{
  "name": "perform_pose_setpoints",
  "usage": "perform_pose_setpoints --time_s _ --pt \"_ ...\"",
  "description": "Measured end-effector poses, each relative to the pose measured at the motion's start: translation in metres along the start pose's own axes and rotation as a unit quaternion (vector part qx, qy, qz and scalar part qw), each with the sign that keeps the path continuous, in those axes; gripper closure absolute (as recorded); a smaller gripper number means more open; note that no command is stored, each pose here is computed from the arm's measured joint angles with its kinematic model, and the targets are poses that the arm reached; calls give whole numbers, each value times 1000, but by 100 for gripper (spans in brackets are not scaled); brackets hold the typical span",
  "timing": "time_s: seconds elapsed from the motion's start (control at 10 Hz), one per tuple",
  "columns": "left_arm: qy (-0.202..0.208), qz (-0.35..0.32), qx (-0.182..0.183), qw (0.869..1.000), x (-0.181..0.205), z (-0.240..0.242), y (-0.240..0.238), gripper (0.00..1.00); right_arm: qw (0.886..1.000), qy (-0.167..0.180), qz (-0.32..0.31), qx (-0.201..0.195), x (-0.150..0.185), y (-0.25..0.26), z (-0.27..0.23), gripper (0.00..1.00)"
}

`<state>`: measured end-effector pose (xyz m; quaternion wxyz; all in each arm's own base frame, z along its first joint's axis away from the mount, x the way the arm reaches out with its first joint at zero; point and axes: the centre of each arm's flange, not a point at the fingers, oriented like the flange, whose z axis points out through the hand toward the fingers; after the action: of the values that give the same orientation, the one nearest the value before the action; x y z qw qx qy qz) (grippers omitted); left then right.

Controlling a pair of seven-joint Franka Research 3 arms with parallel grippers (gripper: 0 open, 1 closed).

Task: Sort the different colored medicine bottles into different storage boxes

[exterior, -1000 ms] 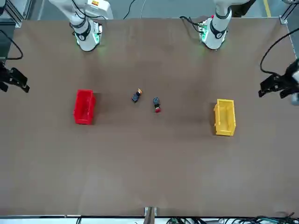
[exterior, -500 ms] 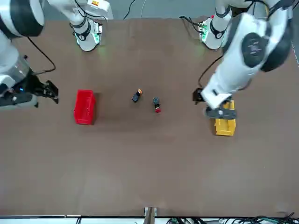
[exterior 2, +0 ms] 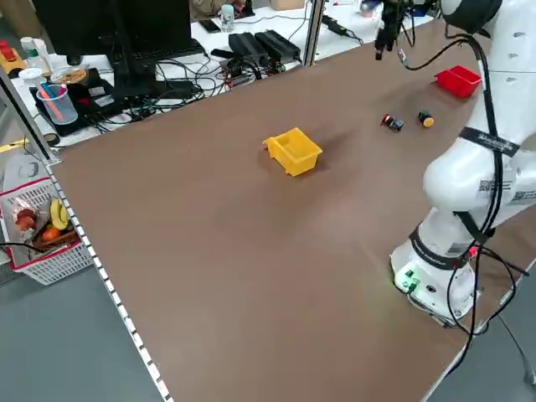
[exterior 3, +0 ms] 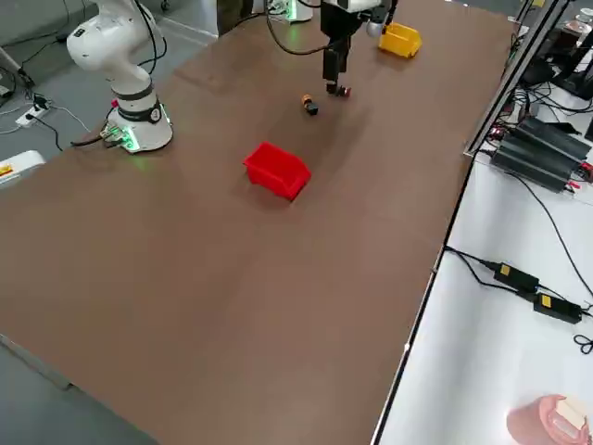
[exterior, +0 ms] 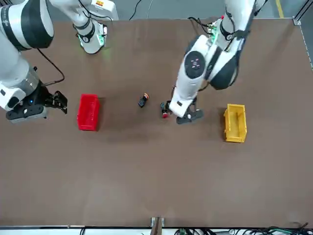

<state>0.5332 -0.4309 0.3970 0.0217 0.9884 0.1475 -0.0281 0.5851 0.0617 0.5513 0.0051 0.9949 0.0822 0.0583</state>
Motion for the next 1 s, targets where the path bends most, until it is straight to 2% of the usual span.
perform_pose_setpoints --time_s 0.3,0.6,0.8,1.0 --pt "14 -49 -24 998 -49 74 22 3 1000 0 13 -2 -1 16 0 0" --pt "29 -46 5 999 -102 140 37 3 1000 0 20 -3 -2 25 0 0" --pt "29 -41 8 999 -117 156 42 3 1000 -1 21 -3 -2 26 0 0" --pt "38 -8 9 999 -153 162 59 4 1000 -2 21 -3 -3 26 0 0"
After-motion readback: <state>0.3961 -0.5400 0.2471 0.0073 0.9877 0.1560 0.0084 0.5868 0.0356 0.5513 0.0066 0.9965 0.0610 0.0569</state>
